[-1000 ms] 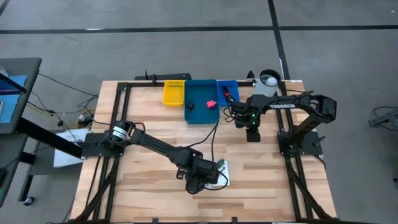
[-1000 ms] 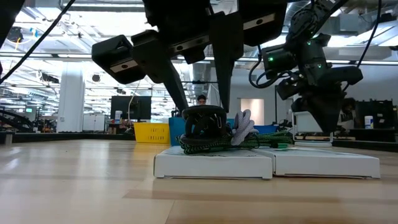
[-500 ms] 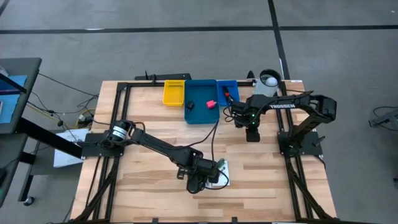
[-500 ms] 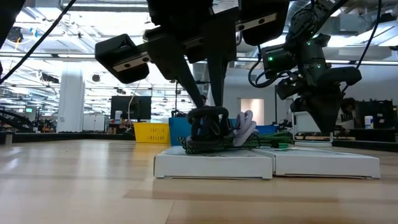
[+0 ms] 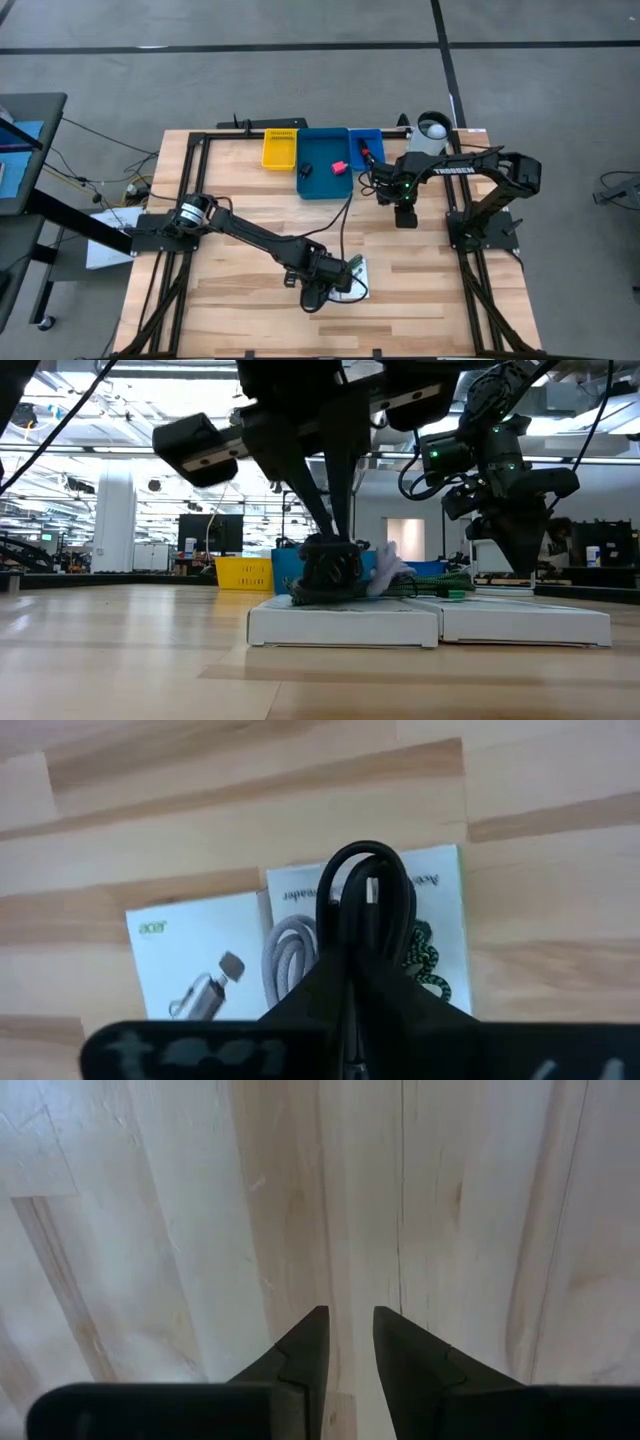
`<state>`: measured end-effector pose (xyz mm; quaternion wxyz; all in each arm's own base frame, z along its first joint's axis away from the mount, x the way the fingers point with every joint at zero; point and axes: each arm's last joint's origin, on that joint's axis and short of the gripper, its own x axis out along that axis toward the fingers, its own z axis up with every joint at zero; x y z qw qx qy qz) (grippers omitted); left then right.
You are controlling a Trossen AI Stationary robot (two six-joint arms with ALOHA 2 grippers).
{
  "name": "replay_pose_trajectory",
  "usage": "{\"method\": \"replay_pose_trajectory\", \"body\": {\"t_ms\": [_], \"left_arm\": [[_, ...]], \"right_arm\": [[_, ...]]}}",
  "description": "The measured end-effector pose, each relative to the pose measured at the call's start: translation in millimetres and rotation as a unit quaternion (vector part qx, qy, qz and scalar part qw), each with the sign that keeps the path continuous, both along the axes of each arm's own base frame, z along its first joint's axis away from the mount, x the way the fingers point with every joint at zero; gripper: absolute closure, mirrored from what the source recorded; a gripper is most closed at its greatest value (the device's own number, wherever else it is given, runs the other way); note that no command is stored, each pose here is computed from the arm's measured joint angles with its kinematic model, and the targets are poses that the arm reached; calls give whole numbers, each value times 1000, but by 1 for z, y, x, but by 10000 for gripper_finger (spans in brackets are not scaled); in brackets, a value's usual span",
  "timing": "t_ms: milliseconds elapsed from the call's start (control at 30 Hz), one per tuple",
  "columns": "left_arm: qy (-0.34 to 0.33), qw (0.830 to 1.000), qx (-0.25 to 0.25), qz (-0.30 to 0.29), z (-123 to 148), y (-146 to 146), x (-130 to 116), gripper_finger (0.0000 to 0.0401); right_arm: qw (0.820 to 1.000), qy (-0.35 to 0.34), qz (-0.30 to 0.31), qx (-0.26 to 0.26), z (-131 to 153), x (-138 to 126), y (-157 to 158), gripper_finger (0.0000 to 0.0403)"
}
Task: Pick and place items into bin
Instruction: Put the black charger cable into the blue basket
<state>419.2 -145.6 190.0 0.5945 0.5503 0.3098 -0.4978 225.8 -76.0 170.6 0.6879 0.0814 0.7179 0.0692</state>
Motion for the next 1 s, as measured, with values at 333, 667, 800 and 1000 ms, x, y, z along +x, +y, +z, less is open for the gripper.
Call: {"method": "replay_pose_trajectory", "body": {"t_ms": [333,667,800,1000], "left_arm": [[6,999,22,48,18,-5,0,401],[-8,994,31,109,38,-6,3,401],[-17,990,16,142,58,-1,8,401],[-58,979,-21,195,97,12,15,401]], "right_arm": [[1000,-6,0,-2,0,1,0,326],[997,-53,3,46,0,7,1,326],[992,-94,-4,87,1,13,2,326],[981,-147,-28,121,3,22,1,326]]}}
